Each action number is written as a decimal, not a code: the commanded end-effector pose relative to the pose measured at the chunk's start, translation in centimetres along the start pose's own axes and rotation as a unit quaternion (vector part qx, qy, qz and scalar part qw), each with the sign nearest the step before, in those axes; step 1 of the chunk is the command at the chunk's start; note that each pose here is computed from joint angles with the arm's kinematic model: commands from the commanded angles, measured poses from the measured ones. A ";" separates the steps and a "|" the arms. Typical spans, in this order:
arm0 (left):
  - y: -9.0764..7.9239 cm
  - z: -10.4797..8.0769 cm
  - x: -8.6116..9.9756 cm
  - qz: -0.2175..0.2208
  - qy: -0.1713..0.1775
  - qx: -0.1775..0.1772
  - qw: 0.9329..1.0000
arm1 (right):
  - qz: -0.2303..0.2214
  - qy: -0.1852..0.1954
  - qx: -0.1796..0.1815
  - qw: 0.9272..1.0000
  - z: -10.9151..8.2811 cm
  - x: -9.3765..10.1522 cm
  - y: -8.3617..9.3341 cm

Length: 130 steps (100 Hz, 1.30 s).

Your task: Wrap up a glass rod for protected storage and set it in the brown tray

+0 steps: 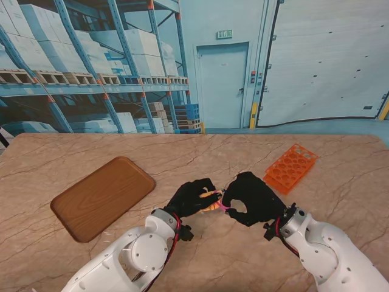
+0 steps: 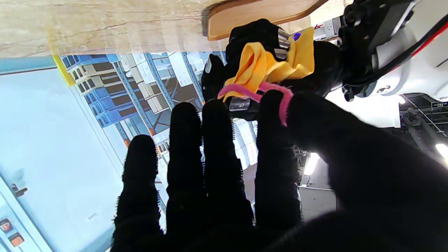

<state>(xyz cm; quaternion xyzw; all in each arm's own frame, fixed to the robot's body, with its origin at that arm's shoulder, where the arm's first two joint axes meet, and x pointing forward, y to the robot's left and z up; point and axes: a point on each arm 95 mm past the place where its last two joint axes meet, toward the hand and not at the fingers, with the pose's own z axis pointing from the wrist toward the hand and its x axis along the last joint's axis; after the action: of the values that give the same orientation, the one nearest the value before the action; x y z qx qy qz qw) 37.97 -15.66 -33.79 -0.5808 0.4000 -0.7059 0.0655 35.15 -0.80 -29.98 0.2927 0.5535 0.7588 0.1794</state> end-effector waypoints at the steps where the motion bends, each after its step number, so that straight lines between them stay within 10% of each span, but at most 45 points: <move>1: 0.1 -0.1 0.0 -0.003 -0.003 -0.002 1.000 | -0.006 0.008 -0.006 1.000 0.2 0.1 0.5; 130: 0.4 -0.4 0.7 -0.022 0.006 -0.025 0.999 | -0.045 0.004 0.013 0.999 1.9 -2.8 1.4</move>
<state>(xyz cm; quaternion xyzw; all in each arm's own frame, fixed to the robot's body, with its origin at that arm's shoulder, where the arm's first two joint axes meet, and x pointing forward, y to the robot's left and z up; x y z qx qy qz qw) 37.62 -15.89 -33.44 -0.5847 0.4061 -0.7012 0.0389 38.45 -1.61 -29.09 0.2685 0.5763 0.7437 0.2069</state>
